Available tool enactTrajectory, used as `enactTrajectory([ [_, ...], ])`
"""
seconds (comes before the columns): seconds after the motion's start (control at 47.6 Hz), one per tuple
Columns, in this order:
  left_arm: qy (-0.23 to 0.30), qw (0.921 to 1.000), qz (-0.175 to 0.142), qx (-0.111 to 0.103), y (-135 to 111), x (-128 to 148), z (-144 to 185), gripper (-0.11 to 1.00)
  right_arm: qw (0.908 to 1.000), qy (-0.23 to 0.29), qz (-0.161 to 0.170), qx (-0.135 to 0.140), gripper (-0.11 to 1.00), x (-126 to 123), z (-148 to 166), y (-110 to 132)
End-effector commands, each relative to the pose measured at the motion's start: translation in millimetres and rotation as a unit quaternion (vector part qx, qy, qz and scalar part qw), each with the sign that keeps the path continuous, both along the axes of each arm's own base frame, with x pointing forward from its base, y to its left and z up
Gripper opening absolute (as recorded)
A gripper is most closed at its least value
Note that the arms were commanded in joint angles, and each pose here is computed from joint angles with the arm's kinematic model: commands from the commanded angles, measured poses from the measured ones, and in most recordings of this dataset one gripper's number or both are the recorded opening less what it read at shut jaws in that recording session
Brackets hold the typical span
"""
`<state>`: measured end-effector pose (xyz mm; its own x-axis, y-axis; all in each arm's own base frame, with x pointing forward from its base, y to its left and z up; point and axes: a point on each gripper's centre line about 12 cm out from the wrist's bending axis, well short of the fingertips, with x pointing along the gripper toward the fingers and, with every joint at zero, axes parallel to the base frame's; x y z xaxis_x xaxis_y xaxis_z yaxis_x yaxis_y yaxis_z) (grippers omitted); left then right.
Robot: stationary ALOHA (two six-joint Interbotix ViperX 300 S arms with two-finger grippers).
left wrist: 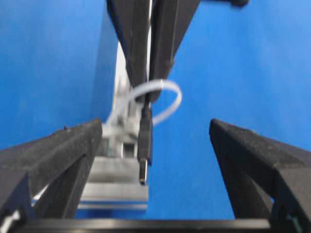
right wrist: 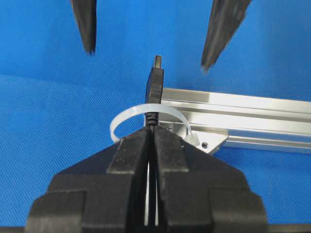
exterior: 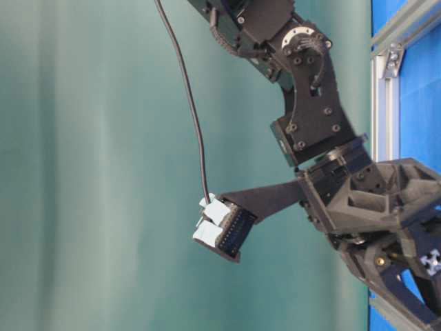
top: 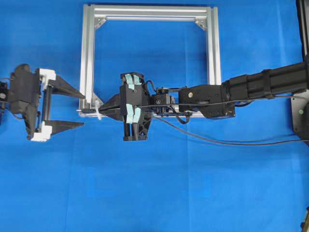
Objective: Insert the wire through the string loop located on the left side.
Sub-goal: 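Move the left gripper to the plug tip beyond the loop and grasp it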
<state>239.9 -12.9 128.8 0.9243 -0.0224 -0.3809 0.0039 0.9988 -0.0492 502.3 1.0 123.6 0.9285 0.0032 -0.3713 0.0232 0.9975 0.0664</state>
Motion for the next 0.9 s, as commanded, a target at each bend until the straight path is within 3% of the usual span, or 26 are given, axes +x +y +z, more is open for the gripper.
enactTrajectory([
  [0.0,0.008,1.0000,0.003,0.001,1.2,8.3,-4.2,0.89,0.9998,-0.022,0.001,0.001,0.00,4.0,16.7,1.6],
  [0.883,0.021,0.9997,0.012,0.003,5.2,14.3,-13.7,0.88,0.9998,-0.021,0.001,0.001,0.00,3.5,16.7,1.6],
])
